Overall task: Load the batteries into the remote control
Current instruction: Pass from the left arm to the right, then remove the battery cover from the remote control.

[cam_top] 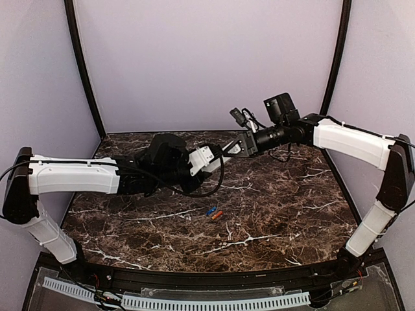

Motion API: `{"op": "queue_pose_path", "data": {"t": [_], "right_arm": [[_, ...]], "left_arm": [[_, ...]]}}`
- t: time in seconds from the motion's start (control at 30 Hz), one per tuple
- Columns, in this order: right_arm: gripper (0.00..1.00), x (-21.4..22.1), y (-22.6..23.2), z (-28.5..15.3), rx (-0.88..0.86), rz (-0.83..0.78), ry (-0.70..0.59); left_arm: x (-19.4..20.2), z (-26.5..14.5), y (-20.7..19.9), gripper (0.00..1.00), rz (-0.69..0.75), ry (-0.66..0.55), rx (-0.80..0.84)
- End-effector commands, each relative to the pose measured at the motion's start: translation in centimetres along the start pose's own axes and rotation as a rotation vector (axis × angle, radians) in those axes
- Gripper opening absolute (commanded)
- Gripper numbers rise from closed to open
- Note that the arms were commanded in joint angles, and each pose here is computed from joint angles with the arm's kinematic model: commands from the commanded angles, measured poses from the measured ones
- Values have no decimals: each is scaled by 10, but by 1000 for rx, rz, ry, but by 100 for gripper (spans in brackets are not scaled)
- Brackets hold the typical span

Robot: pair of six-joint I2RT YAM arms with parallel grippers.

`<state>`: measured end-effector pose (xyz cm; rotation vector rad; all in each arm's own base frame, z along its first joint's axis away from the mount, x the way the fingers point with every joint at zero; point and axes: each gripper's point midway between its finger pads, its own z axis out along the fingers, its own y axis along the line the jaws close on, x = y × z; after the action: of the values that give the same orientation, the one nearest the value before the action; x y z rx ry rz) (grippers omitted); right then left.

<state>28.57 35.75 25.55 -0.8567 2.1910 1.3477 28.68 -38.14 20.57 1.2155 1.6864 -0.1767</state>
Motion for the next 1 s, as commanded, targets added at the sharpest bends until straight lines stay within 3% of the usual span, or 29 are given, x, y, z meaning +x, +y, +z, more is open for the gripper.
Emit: {"op": "queue_pose_path", "data": {"t": [0.0,0.07,0.13,0.17,0.23,0.3,0.37,0.57,0.73,0.97], "right_arm": [[11,0,6,4,-62,-12,6],[2,0,6,4,-84,-3,-2],[0,0,3,3,-107,15,-15],[0,0,2,3,-117,20,-26],[0,-1,-4,0,-122,23,-58],[0,-4,-8,-4,-138,16,-100],[0,-9,-11,-9,-146,-2,-155],[0,-15,-15,-12,-199,-11,-289],[0,-15,-23,-9,-236,18,-367],[0,-15,-21,-5,-251,25,-403]], "left_arm": [[-9,-7,6,0,44,-12,-24],[-7,-7,13,4,34,-2,-63],[-5,-7,16,22,28,7,-78],[-5,-8,18,43,19,9,-92],[-8,-13,23,63,-13,-1,-106],[-14,-23,27,75,-71,-36,-99],[-17,-36,36,79,-172,-95,-71],[-12,-66,67,79,-596,-316,72],[-1,-55,64,76,-825,-315,209],[-3,-43,60,78,-969,-325,346]]}}
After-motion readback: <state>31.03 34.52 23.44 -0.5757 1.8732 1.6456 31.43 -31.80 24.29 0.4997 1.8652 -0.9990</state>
